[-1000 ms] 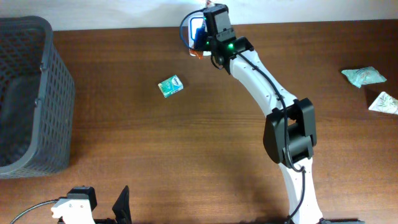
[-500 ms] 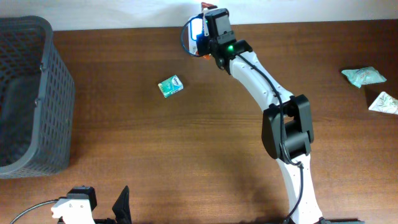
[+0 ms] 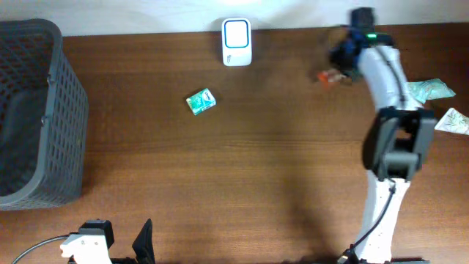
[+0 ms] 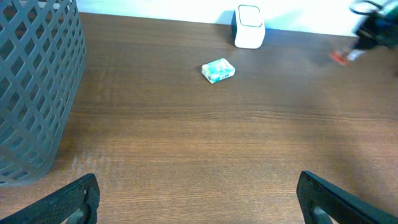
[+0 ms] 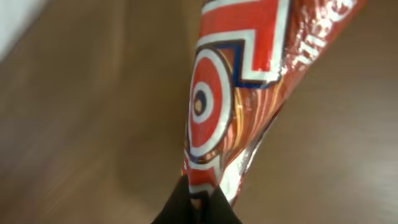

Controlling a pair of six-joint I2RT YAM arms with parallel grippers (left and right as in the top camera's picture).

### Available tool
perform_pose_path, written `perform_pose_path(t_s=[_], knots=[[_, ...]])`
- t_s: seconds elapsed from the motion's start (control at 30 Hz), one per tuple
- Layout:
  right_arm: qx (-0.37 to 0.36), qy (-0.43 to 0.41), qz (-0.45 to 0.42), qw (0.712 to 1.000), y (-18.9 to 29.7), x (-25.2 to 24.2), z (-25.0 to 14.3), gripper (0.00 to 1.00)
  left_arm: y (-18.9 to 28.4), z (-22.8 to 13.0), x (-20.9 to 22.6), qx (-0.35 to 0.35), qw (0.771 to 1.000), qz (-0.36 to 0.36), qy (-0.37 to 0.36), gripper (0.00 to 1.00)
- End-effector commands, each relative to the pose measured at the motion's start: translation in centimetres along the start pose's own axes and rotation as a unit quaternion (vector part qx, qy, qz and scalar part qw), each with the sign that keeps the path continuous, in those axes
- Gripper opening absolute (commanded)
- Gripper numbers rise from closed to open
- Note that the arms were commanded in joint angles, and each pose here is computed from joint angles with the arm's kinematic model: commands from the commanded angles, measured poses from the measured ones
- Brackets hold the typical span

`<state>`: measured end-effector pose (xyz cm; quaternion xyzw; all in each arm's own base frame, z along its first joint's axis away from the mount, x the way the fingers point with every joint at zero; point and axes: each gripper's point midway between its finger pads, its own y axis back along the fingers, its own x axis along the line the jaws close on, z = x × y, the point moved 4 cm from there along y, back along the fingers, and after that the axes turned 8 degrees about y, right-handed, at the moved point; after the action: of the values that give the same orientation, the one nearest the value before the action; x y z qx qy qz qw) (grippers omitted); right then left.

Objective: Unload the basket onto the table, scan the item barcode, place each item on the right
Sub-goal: 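Carry the red packet to the right table edge and release, then move the right gripper to the green tissue pack and grasp it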

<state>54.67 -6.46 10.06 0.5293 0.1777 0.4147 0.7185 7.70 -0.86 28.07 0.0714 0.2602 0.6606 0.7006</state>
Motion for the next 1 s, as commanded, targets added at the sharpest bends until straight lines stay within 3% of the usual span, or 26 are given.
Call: perform_pose_path(t_s=[0.0,0.13,0.37,0.53,0.7,0.73,0.77,0.83,0.87,0.97], knots=[[0.000,-0.161,-0.036,0.986,2.7,-5.7,2.4,0.04,0.1,0.0,0.1,-0.004,1.000,0.003,0.002,0.99],[0.021,-0.230,-0.079,0.970,2.9,-12.2,3.3,0.04,0.1,0.0,0.1,-0.004,1.000,0.003,0.002,0.99],[-0.018,-0.226,-0.150,0.962,3.5,-17.0,4.8,0.04,0.1,0.0,0.1,-0.004,1.000,0.003,0.002,0.99],[-0.089,-0.173,-0.262,0.945,4.8,-20.0,6.4,0.04,0.1,0.0,0.1,-0.004,1.000,0.003,0.002,0.99],[-0.080,-0.127,-0.269,0.951,3.8,-20.8,6.8,0.05,0.1,0.0,0.1,-0.004,1.000,0.003,0.002,0.99],[-0.076,-0.127,-0.265,0.953,3.6,-20.8,6.7,0.08,0.1,0.0,0.1,-0.004,1.000,0.003,0.002,0.99],[-0.073,-0.127,-0.261,0.954,3.4,-20.7,6.7,0.20,0.1,0.0,0.1,-0.004,1.000,0.003,0.002,0.99],[-0.064,-0.128,-0.245,0.959,3.1,-20.3,6.4,0.69,0.1,0.0,0.1,-0.004,1.000,0.003,0.002,0.99],[-0.058,-0.129,-0.234,0.962,2.9,-20.0,6.3,0.82,0.1,0.0,0.1,-0.004,1.000,0.003,0.002,0.99],[-0.036,-0.129,-0.219,0.967,2.7,-19.7,5.6,0.79,0.1,0.0,0.1,-0.004,1.000,0.003,0.002,0.99]])
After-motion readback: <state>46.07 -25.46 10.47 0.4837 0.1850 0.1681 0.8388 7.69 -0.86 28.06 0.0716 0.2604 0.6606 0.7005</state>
